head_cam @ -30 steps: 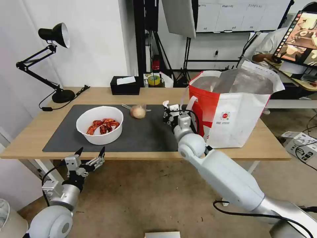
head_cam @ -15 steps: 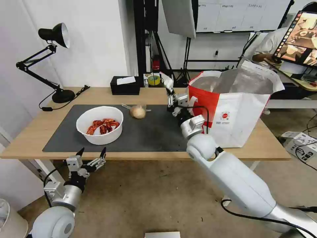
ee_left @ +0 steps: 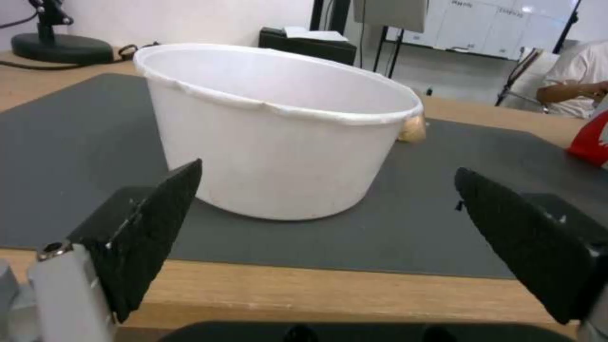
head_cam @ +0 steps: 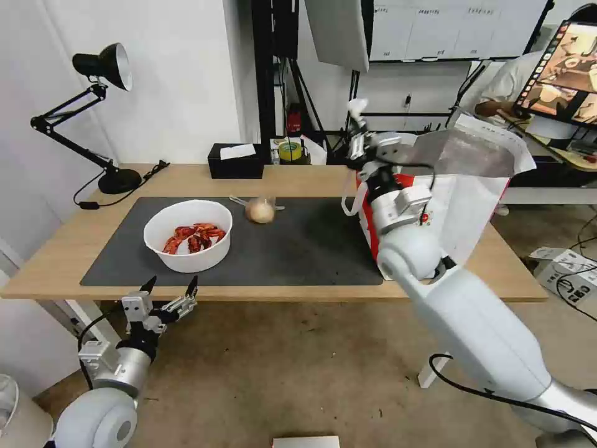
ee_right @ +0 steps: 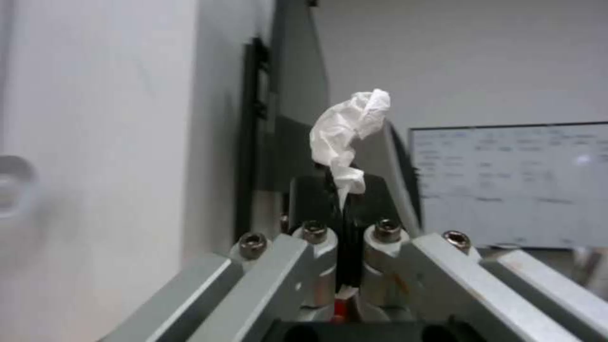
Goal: Pick up the trash from the table and place it into the takeout bag.
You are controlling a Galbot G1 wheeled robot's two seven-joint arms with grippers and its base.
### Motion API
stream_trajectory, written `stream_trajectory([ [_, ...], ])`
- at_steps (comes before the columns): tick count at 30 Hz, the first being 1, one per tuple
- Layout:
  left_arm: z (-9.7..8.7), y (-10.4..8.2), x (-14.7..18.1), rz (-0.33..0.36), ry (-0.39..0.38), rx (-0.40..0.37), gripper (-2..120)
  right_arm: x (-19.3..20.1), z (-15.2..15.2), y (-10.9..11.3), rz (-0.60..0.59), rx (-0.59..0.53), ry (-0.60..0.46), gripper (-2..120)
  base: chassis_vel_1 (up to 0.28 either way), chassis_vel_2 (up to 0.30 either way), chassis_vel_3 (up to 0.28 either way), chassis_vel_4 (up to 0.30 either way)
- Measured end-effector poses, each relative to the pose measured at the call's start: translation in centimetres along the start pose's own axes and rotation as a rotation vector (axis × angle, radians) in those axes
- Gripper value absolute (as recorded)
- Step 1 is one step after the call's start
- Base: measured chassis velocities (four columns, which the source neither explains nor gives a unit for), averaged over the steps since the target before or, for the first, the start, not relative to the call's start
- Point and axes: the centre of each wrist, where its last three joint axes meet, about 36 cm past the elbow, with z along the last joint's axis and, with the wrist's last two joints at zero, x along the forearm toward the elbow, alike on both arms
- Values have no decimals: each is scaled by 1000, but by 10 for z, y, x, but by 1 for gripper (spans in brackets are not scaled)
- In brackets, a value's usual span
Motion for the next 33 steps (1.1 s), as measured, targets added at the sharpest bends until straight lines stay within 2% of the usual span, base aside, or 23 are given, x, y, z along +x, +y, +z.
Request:
stream_trajectory([
  [5,-2,-3,0,11,4,6,100,-2,-8,-16,179,97,94,0,0,0,0,0],
  [7,-2,-3,0,12,5,7,100,-3,-8,-17,191,102,101,0,0,0,0,0],
  [9,-2,-3,0,13,4,10,100,-5,-11,-19,264,116,145,0,0,0,0,0],
  [26,1,-3,0,13,13,22,100,-10,-9,-22,329,111,240,0,0,0,0,0],
  [29,0,-3,-1,15,14,29,100,-10,-10,-22,332,107,264,11,0,0,0,0],
  [30,0,-3,-1,15,14,29,100,-10,-10,-22,332,107,264,11,0,0,0,0],
  [33,-6,-7,0,33,9,67,100,-10,-11,-22,333,97,285,28,0,0,0,0],
])
